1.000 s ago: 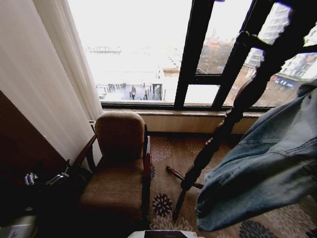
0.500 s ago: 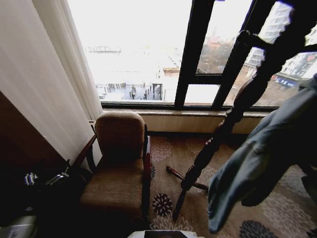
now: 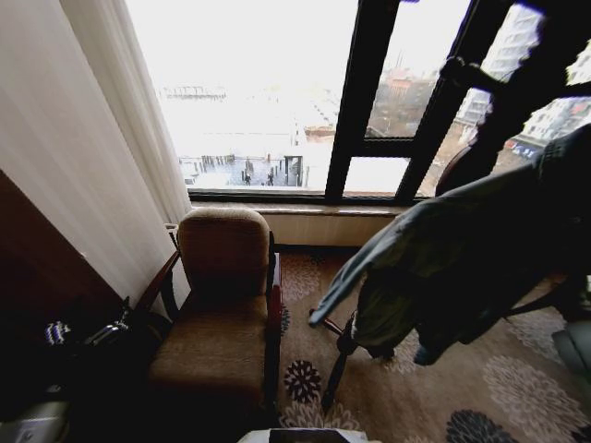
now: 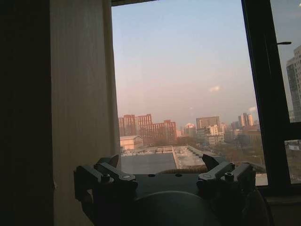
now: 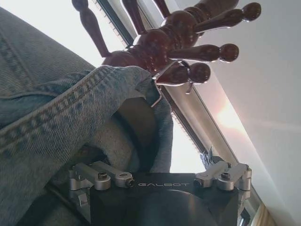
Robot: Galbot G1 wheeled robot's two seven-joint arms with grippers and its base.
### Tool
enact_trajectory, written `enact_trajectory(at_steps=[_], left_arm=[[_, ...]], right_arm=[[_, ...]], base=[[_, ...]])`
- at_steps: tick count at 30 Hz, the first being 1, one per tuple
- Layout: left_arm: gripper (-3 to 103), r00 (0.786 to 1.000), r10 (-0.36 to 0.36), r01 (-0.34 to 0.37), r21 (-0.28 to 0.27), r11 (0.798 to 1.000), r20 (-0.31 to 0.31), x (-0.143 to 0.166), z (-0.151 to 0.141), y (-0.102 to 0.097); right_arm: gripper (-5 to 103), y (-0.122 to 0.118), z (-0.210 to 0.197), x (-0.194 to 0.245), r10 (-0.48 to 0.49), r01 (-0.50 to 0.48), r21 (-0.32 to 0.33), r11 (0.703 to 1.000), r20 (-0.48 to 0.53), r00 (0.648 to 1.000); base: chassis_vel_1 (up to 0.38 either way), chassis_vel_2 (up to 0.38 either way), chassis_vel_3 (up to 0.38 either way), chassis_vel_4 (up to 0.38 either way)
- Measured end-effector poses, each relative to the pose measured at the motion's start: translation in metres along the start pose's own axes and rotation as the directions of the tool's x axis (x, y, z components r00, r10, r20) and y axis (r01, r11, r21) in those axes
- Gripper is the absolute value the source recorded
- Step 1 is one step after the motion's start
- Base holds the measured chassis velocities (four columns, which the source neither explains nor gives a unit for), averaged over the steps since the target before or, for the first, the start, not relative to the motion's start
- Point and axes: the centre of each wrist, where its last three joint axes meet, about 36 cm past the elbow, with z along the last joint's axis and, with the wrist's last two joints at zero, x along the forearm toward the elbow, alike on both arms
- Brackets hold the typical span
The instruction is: Pick up the clothes from the bed and hang them on the clothes hanger.
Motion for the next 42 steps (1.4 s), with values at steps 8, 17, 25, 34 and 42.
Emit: enact_trajectory(at_steps=[8,17,25,34,42], left_arm=[[100,1.000,0.000,0.000,0.000,1.000,0.000,0.000,0.000,0.000],[100,1.000,0.000,0.000,0.000,1.000,0.000,0.000,0.000,0.000],[100,1.000,0.000,0.000,0.000,1.000,0.000,0.000,0.000,0.000],[100,1.000,0.000,0.000,0.000,1.000,0.000,0.000,0.000,0.000],[100,1.000,0.000,0.000,0.000,1.000,0.000,0.000,0.000,0.000]], right_arm=[[100,0.016,-0.012,0.021,-0.077,0.077,-0.033,0.996,0.002,0.997],[100,0.040,-0.034,0.040,-0.187,0.192,-0.081,0.978,0.063,0.980],[100,0.041,-0.050,0.063,-0.207,0.210,-0.047,0.977,0.053,0.977],[100,0.050,-0.040,0.094,-0.243,0.238,-0.081,0.968,-0.062,0.968],[100,0.060,-0.040,0.107,-0.226,0.184,-0.314,0.932,-0.101,0.969]], base=[[0.000,0.000,0.000,0.000],[0.000,0.000,0.000,0.000],[0.000,0.000,0.000,0.000],[0.000,0.000,0.000,0.000],[0.000,0.000,0.000,0.000]])
